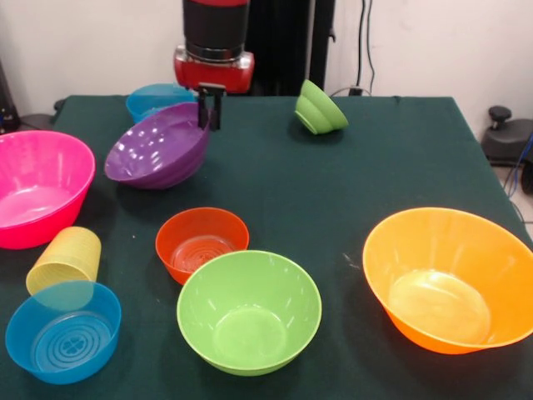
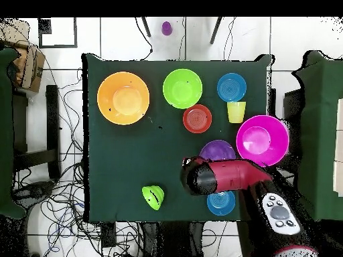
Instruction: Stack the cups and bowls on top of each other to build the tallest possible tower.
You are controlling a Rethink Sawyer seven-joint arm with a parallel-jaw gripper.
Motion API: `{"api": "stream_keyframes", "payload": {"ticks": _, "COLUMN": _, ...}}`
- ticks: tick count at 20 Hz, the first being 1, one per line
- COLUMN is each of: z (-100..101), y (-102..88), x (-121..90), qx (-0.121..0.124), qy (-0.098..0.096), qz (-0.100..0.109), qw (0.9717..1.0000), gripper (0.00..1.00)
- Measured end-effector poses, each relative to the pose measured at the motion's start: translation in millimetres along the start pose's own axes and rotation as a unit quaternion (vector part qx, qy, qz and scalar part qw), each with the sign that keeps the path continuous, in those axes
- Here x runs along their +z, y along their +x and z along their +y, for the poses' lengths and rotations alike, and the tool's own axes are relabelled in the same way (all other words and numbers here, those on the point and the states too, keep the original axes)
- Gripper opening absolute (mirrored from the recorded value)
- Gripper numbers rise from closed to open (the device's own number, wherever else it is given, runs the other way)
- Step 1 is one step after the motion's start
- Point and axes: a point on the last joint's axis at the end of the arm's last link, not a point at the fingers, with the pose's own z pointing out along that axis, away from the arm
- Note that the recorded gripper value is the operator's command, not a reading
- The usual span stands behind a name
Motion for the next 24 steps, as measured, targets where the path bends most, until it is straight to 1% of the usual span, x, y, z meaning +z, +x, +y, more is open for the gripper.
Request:
{"api": "stream_keyframes", "payload": {"ticks": 2, "z": 14, "y": 6.3, "x": 12, "qx": -0.014, "qy": -0.004, "qz": -0.001, "qw": 0.9999, "gripper": 0.0}}
{"api": "stream_keyframes", "payload": {"ticks": 4, "z": 18, "y": 8.1, "x": 16, "qx": -0.017, "qy": -0.005, "qz": -0.002, "qw": 0.9998, "gripper": 0.0}}
{"api": "stream_keyframes", "payload": {"ticks": 6, "z": 24, "y": 12.4, "x": 26, "qx": -0.022, "qy": -0.009, "qz": -0.005, "qw": 0.9997, "gripper": 0.0}}
{"api": "stream_keyframes", "payload": {"ticks": 7, "z": 26, "y": 16.2, "x": 36, "qx": -0.023, "qy": -0.012, "qz": -0.007, "qw": 0.9996, "gripper": 0.0}}
{"api": "stream_keyframes", "payload": {"ticks": 12, "z": 23, "y": 29.0, "x": 58, "qx": -0.017, "qy": -0.016, "qz": -0.01, "qw": 0.9997, "gripper": 0.0}}
{"api": "stream_keyframes", "payload": {"ticks": 14, "z": 21, "y": 32.2, "x": 62, "qx": -0.015, "qy": -0.016, "qz": -0.012, "qw": 0.9997, "gripper": 0.0}}
{"api": "stream_keyframes", "payload": {"ticks": 16, "z": 21, "y": 31.5, "x": 62, "qx": -0.015, "qy": -0.015, "qz": -0.018, "qw": 0.9996, "gripper": 0.0}}
{"api": "stream_keyframes", "payload": {"ticks": 18, "z": 18, "y": 31.5, "x": 61, "qx": -0.016, "qy": -0.011, "qz": -0.023, "qw": 0.9996, "gripper": 0.0}}
{"api": "stream_keyframes", "payload": {"ticks": 24, "z": 10, "y": 31.9, "x": 62, "qx": -0.013, "qy": -0.003, "qz": -0.023, "qw": 0.9997, "gripper": 0.0}}
